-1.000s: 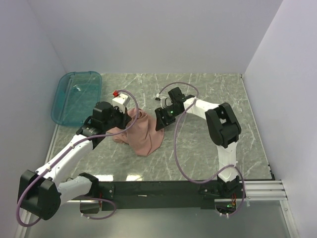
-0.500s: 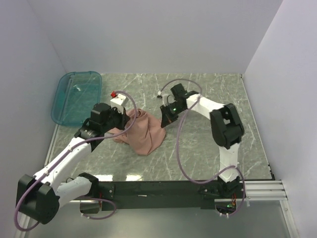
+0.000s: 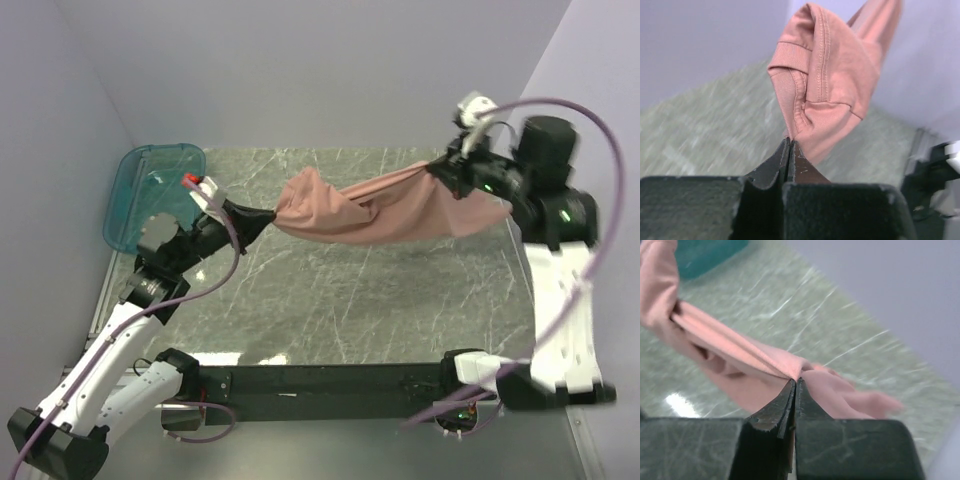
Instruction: Fold and stack the t-shirts
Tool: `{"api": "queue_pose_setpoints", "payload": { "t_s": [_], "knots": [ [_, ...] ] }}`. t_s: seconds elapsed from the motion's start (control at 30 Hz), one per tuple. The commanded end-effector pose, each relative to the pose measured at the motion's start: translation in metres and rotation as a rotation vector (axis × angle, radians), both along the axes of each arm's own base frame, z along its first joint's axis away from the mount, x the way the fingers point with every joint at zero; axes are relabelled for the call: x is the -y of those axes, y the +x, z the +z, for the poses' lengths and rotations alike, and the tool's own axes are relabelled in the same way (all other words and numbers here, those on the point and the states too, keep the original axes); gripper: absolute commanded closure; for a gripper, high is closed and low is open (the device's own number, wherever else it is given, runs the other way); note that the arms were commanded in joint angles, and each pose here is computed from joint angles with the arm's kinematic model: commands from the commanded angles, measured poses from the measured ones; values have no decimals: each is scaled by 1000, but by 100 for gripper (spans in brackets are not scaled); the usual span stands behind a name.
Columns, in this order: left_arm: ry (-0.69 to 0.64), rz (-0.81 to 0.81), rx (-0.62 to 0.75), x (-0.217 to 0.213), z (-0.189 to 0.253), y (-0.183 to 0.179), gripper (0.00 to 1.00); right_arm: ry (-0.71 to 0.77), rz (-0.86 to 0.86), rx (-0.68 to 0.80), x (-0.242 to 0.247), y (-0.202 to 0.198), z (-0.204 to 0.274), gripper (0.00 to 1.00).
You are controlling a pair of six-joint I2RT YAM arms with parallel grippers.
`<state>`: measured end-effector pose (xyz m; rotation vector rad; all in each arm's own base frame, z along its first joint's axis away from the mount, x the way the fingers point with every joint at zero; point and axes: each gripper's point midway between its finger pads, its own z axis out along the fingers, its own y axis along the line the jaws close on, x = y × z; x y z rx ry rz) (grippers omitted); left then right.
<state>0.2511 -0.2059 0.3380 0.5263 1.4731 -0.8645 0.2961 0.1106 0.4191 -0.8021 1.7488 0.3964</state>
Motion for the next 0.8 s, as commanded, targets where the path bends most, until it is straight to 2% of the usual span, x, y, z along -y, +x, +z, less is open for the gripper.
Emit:
{"api": "queue_pose_setpoints", "payload": {
  "t_s": [0.0, 0.07, 0.1, 0.17, 0.37, 0.77],
  "knots": [
    [-163, -188, 162, 12, 79, -41, 100, -34, -229, 230, 42, -34, 59, 100],
    [-209, -228, 181, 12, 94, -54, 100, -17, -298, 342, 53, -43, 81, 100],
    [-222, -250, 202, 12, 100, -61, 100, -2, -327, 404, 59, -60, 95, 100],
    [-241, -274, 202, 12, 106, -70, 100, 8, -398, 469, 71, -73, 108, 100],
    [-241, -291, 186, 10, 104, -80, 100, 37, -373, 456, 66, -88, 101, 100],
    [-210, -279, 128, 13, 78, -71, 100, 46, -315, 382, 55, -76, 80, 100]
  ]
}}
